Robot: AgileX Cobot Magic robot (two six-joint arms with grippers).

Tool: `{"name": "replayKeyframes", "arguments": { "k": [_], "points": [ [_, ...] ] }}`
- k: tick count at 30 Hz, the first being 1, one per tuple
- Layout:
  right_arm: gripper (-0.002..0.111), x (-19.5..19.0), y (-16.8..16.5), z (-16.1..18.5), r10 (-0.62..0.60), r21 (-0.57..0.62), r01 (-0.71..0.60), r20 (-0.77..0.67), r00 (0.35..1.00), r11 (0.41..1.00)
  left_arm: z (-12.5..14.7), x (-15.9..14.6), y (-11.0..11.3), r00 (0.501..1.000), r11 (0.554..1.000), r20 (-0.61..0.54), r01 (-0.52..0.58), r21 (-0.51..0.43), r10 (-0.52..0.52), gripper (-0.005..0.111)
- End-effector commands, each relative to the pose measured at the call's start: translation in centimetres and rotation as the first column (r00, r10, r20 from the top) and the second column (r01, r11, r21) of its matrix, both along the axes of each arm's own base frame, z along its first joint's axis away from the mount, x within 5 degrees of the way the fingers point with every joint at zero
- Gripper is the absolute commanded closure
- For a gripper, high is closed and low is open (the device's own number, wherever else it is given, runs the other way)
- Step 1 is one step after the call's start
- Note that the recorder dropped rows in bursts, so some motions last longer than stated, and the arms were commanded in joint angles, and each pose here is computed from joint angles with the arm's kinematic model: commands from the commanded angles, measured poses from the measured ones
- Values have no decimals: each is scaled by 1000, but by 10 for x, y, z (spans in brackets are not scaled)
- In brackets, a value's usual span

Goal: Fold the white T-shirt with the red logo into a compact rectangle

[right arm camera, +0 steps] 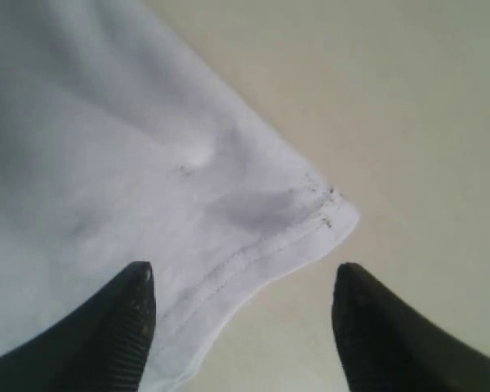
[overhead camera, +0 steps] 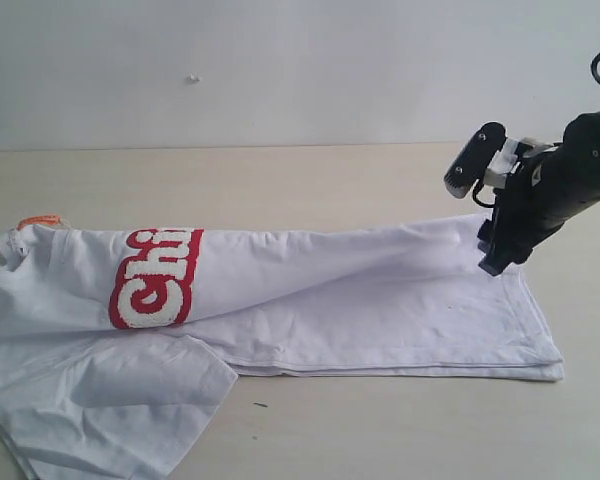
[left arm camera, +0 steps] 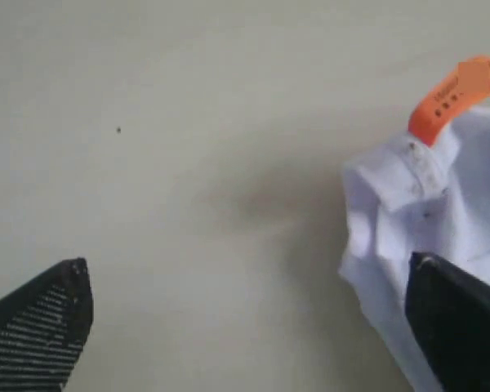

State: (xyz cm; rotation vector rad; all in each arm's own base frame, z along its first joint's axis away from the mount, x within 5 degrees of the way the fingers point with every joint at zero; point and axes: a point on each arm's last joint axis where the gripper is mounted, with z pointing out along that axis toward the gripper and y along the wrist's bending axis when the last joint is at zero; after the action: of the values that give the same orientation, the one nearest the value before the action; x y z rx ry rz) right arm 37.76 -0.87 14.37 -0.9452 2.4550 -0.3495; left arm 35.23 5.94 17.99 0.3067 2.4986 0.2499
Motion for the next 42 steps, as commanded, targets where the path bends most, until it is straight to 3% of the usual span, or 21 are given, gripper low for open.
{"name": "replayKeyframes", "arguments": {
  "k": [1,6,7,8,16,18,24,29,31,34,35,40,42],
  "points": [
    [67,-2,0,27,-35,30,33,63,997,999,4,-14,0,993,995,-102,-70,-76,62,3],
    [97,-10,3,47,-122,127,114,58,991,985,5,-27,-6,968,980,-236,-122,-159,82,20],
    [102,-12,4,48,-147,158,139,43,988,978,6,-30,-8,963,973,-257,-138,-184,88,28],
    [108,-16,6,50,-167,193,163,4,986,968,10,-34,-11,954,967,-286,-150,-208,87,45],
    [108,-32,18,45,-88,272,137,-185,979,952,16,-68,-20,914,960,-403,-153,-236,47,107],
    [108,-34,19,44,-85,283,146,-215,973,948,6,-87,-24,904,958,-427,-150,-244,33,107],
    [108,-38,25,44,-58,338,146,-257,965,930,9,-125,-37,945,914,-308,-219,-340,112,107],
    [108,-39,27,45,-39,356,136,-265,963,925,-3,-137,-41,935,884,-320,-275,-378,154,105],
    [108,-39,27,45,-35,356,131,-263,964,925,-6,-139,-45,931,857,-328,-296,-422,160,95],
    [108,-39,28,45,-37,357,132,-261,965,925,-11,-145,-49,923,836,-353,-312,-451,154,58],
    [108,-39,28,45,-35,357,130,-261,965,925,-12,-146,-50,920,833,-360,-317,-454,154,54],
    [108,-39,28,45,-35,357,131,-263,964,925,-27,-147,-56,882,783,-452,-371,-499,130,56],
    [108,-39,28,46,-35,357,131,-261,965,925,-36,-145,-57,865,779,-490,-380,-498,109,52]
  ]
}}
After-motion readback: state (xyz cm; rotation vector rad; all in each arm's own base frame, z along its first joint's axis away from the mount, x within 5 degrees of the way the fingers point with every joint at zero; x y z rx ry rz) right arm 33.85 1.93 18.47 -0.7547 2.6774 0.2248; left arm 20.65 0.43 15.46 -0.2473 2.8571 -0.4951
